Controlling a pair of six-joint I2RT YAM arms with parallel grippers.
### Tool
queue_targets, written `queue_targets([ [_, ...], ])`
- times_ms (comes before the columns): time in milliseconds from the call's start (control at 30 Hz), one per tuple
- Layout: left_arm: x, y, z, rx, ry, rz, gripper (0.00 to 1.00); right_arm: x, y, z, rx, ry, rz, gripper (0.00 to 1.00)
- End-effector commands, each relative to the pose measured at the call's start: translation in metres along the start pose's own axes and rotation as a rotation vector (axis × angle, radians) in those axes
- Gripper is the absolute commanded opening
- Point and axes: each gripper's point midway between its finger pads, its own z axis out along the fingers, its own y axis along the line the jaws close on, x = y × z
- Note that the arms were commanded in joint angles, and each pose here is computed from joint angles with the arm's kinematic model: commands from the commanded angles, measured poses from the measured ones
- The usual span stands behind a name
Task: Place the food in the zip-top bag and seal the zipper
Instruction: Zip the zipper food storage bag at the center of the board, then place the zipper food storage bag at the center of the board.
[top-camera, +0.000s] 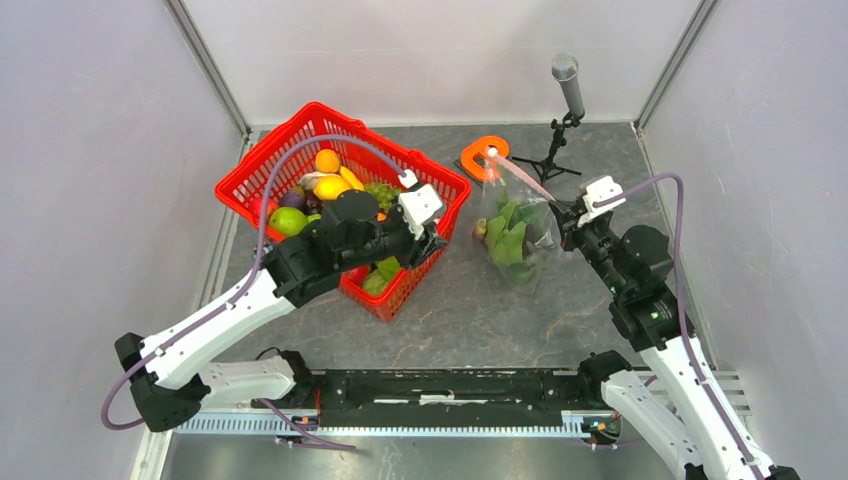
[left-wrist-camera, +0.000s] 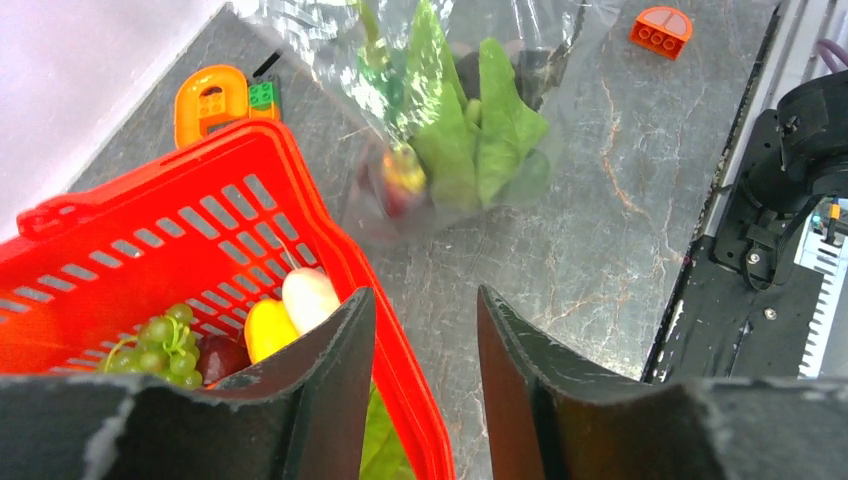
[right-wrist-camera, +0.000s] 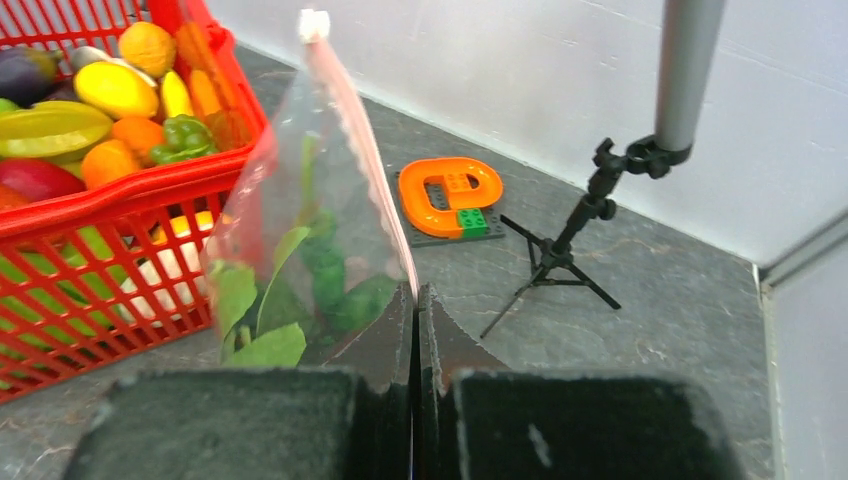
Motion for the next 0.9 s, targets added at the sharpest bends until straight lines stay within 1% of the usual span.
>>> queue_targets([
  [0, -0.014, 0.009, -0.01, -0.054, -0.075, -0.048, 0.52, -0.022, -0.025, -0.004, 0.135, -0.082, 0.016, 0.0],
  [67, -0.013, 0.009, -0.011, -0.057, -0.083, -0.051, 0.53, -0.022, -0.025, -0.004, 0.14, -0.085, 0.016, 0.0],
  [100, -0.014, 0.009, -0.012, -0.058, -0.087, -0.054, 0.56, -0.024, -0.027, -0.006, 0.152, -0.088, 0.021, 0.0],
  [167, -0.015, 0.01, -0.014, -0.064, -0.098, -0.059, 0.66, -0.03, -0.035, -0.01, 0.197, -0.111, 0.034, 0.0],
  [267, -0.016, 0.013, -0.016, -0.083, -0.116, -0.063, 0.73, -0.043, -0.055, -0.022, 0.317, -0.145, 0.059, 0.0],
  [367, -0.017, 0.017, -0.018, -0.106, -0.131, -0.068, 0.81, -0.06, -0.07, -0.031, 0.384, -0.149, 0.026, 0.0],
  [433, -0.018, 0.021, -0.019, -0.126, -0.145, -0.074, 0.84, -0.067, -0.078, -0.033, 0.418, -0.126, 0.004, 0.0],
  [567, -0.019, 0.024, -0.022, -0.141, -0.163, -0.089, 0.88, -0.08, -0.09, -0.03, 0.467, -0.089, -0.006, 0.0],
  [667, -0.018, 0.031, -0.025, -0.183, -0.17, -0.102, 0.9, -0.093, -0.092, -0.022, 0.468, -0.104, -0.011, 0.0],
  [733, -0.017, 0.035, -0.027, -0.199, -0.174, -0.112, 0.91, -0.099, -0.093, -0.014, 0.458, -0.091, -0.037, 0.0],
  [800, -0.017, 0.038, -0.03, -0.217, -0.185, -0.122, 0.92, -0.096, -0.082, 0.001, 0.365, -0.049, -0.098, 0.0],
  [867, -0.017, 0.042, -0.033, -0.235, -0.196, -0.133, 0.93, -0.078, -0.061, 0.017, 0.23, 0.021, -0.137, 0.0],
])
